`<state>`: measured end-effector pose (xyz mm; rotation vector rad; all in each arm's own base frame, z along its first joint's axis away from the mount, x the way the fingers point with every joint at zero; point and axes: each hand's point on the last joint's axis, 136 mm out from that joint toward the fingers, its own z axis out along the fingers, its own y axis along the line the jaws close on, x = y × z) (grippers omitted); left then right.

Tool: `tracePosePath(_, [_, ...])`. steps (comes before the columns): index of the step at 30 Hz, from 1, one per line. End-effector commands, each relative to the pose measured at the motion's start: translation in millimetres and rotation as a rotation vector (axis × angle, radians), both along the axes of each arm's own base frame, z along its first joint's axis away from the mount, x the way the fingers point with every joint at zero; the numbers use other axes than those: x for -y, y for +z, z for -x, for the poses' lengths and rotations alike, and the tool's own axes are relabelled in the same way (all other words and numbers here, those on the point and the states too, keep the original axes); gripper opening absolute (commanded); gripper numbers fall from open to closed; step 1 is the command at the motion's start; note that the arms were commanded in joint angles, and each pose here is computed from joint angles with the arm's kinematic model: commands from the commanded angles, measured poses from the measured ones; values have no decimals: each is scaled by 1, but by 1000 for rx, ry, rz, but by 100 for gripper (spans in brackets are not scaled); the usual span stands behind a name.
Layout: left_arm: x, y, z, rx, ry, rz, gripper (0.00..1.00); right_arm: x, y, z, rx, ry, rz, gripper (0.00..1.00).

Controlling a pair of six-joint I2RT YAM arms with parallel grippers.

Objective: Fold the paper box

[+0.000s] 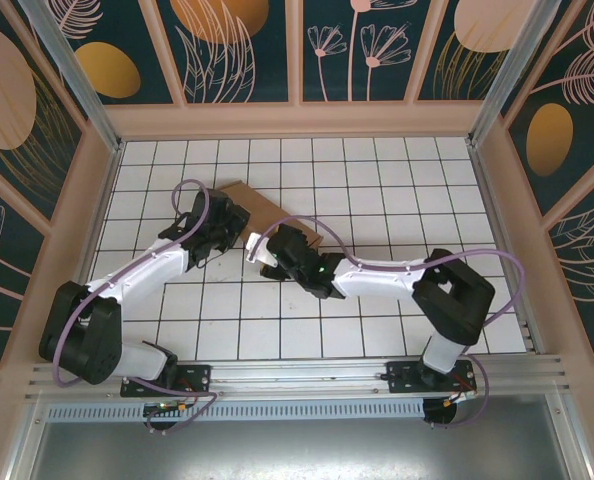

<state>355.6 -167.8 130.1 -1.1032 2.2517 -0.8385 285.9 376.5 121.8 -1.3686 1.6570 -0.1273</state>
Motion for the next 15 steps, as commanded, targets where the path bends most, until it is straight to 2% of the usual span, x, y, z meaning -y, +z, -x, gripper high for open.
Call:
tracePosePath(1, [8,28,-1,25,0,49,43,15,21,-27,212,-110,80,74])
tracePosePath(4, [7,30,0,17,0,46,45,15,33,-28,251,-103,75,62])
tracePosePath(7, [7,36,1,28,-2,55,52,12,42,-28,245,-68,58,47])
tracePosePath(12, [5,60,5,78,-21,52,79,17,52,-38,152,-37,-16,41])
tracePosePath(15, [-2,78,11,128,-49,5,89,23,59,-42,21,19,-92,39])
